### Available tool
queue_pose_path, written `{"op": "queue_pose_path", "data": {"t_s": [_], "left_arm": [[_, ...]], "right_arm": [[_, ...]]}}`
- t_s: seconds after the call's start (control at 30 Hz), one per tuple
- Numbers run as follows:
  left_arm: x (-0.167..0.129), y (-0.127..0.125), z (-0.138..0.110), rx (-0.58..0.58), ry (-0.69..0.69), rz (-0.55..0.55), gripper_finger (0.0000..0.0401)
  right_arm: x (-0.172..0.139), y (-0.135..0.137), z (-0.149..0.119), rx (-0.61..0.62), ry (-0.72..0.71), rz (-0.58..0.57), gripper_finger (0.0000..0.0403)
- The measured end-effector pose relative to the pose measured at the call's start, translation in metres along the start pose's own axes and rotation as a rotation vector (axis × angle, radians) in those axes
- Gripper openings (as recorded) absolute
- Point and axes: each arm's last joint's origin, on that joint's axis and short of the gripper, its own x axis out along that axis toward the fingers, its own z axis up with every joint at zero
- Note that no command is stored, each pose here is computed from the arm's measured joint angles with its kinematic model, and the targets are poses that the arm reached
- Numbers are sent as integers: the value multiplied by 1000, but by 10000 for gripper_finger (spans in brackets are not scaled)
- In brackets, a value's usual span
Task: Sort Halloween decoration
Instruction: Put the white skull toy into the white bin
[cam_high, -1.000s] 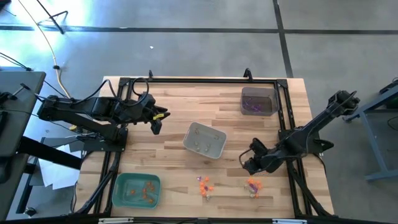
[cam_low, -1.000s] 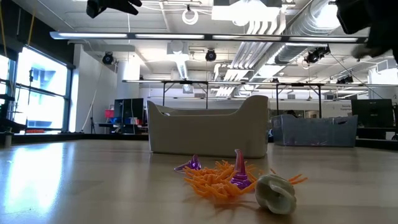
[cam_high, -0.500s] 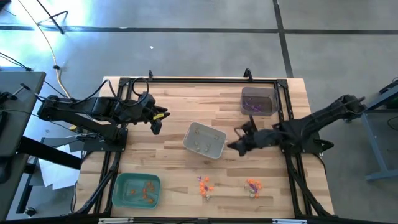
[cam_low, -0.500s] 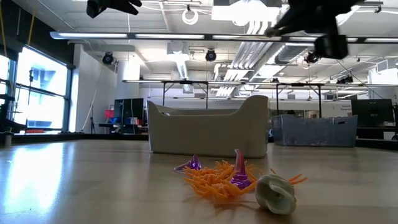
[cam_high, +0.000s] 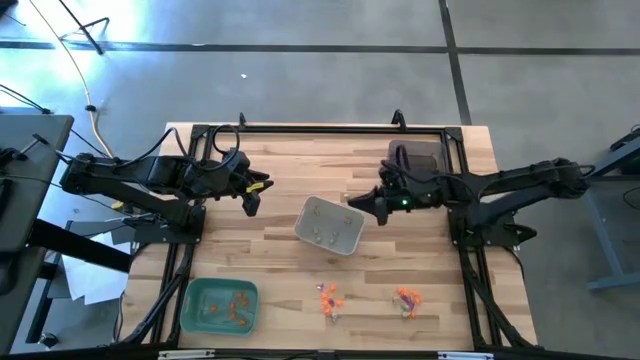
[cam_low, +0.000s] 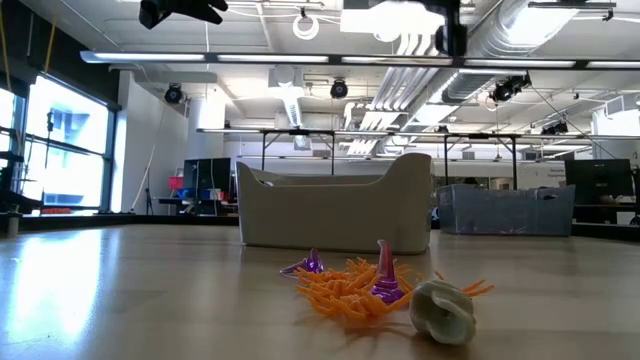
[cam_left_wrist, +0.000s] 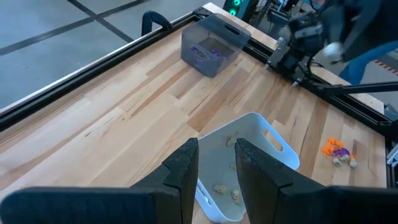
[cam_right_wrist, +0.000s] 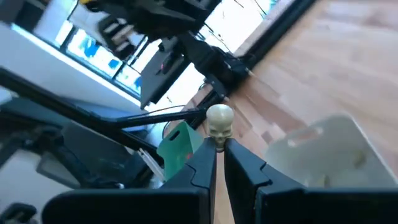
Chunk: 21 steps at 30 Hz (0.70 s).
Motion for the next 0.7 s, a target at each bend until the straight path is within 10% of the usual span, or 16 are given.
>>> {"op": "queue_pose_path", "data": {"t_s": [0.7], "left_arm": [[0,0,0,-2,1,-1,94]], "right_arm": [[83,43,53,-395,467,-308,20]]}}
